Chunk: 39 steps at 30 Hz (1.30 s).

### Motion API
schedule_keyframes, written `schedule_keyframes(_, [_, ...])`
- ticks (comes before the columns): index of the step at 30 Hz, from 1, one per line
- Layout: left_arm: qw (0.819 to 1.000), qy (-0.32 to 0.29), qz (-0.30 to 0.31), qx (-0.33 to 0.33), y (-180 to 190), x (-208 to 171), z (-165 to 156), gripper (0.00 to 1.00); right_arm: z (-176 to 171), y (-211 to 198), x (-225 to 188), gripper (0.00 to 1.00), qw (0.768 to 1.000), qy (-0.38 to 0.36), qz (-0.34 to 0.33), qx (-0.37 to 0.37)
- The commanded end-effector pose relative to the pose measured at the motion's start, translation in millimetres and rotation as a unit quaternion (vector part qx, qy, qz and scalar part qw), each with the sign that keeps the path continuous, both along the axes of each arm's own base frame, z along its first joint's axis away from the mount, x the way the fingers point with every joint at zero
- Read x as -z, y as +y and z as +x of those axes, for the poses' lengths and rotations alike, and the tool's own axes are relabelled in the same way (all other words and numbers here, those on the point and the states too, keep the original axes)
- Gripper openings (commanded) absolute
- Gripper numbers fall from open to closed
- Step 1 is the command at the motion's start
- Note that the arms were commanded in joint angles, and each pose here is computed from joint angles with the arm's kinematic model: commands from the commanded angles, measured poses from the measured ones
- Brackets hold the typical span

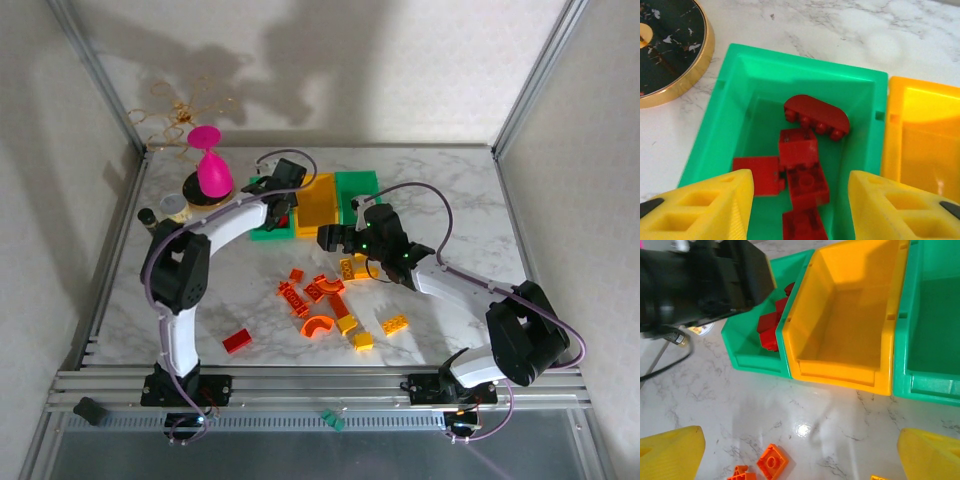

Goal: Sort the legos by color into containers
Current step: Place the lego in the container, then pick up the lego from the bottom-left of the table.

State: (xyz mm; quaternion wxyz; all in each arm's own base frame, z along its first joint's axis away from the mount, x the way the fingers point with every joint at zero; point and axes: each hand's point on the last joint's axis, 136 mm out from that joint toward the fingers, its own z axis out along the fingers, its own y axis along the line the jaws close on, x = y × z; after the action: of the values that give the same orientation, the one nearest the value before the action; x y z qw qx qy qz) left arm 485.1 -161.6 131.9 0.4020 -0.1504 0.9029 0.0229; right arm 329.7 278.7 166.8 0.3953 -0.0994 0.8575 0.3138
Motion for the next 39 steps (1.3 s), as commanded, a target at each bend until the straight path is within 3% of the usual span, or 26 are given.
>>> schedule_keyframes(1, [0.999,-0.008,-0.034,0.02,-1,-28,-27,0.52,-5,7,-1,0.99,1.0,-0.004,-0.013,-0.028])
schedule_keyframes(9, [0.995,0.021,-0.082,0.053,8,-25,-106,0.53,-39,31,24,0.99,0.995,0.006,-0.057,-0.087])
schedule_keyframes(16, [0.992,0.078,-0.095,0.039,28,8,-177,0.57,-69,52,39,0.99,0.989,0.013,-0.069,-0.128])
schedule_keyframes(27, [0.98,0.157,-0.113,-0.036,56,62,-271,0.67,-93,44,66,0.99,0.991,0.043,-0.066,-0.112])
schedule_keyframes(39, [0.969,0.188,-0.1,-0.121,88,83,-334,0.86,-97,42,73,0.99,0.991,0.051,-0.059,-0.11])
